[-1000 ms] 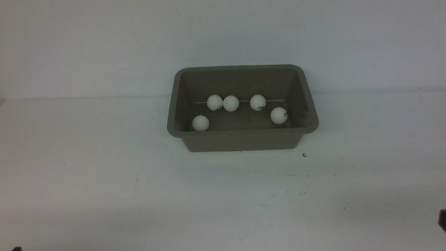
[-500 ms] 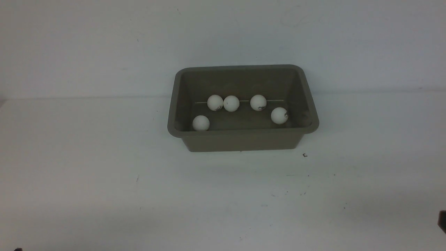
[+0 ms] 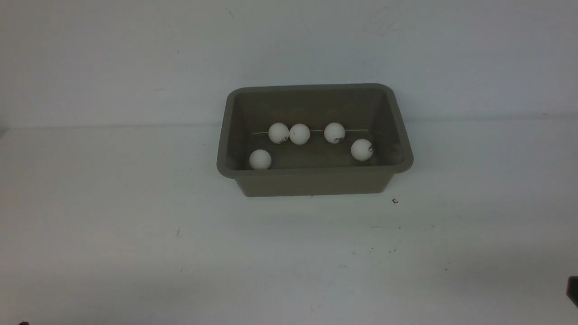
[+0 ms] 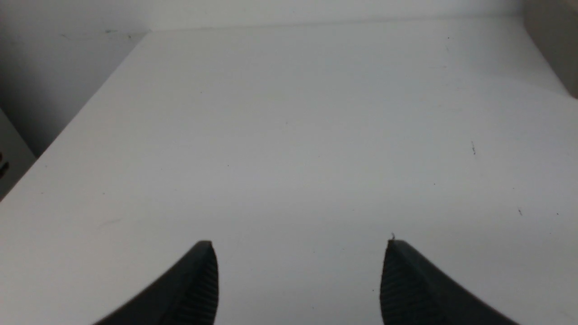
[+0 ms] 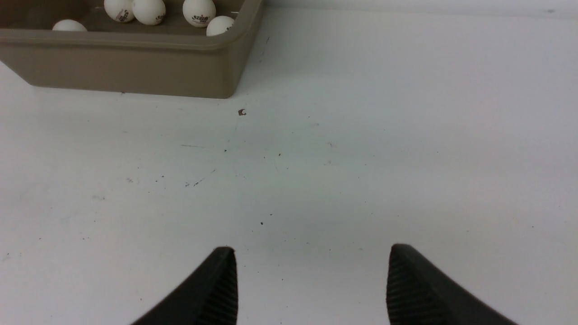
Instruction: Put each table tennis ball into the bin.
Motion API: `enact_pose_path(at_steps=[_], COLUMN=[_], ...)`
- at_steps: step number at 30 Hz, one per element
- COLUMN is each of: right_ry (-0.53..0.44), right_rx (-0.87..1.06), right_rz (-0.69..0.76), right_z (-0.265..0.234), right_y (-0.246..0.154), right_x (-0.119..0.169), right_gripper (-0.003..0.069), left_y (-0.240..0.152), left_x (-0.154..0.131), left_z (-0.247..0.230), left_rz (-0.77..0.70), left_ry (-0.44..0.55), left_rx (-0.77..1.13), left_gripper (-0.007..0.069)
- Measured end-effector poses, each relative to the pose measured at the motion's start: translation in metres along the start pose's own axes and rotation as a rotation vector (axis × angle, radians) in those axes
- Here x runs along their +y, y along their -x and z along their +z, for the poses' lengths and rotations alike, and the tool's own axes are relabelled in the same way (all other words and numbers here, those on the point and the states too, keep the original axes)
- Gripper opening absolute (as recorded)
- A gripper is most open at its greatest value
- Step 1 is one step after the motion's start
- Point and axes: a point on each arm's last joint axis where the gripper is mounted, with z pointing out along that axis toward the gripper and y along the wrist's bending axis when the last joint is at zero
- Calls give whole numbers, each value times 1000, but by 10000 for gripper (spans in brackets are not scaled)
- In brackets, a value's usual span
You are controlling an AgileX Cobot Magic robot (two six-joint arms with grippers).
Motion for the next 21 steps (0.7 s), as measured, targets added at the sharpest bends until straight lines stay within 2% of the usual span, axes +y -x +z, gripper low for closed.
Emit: enact_pose_path(at_steps=[21], right_ry=[1], right_rx=[12], right_rz=[0], right_z=[0], right_y=[-1], right_x=[0], right_gripper=[408], left_y=[0], left_x=[0], left_z=[0], left_rz=[1], left_ry=[0], left_rx=[0], left_gripper=[437])
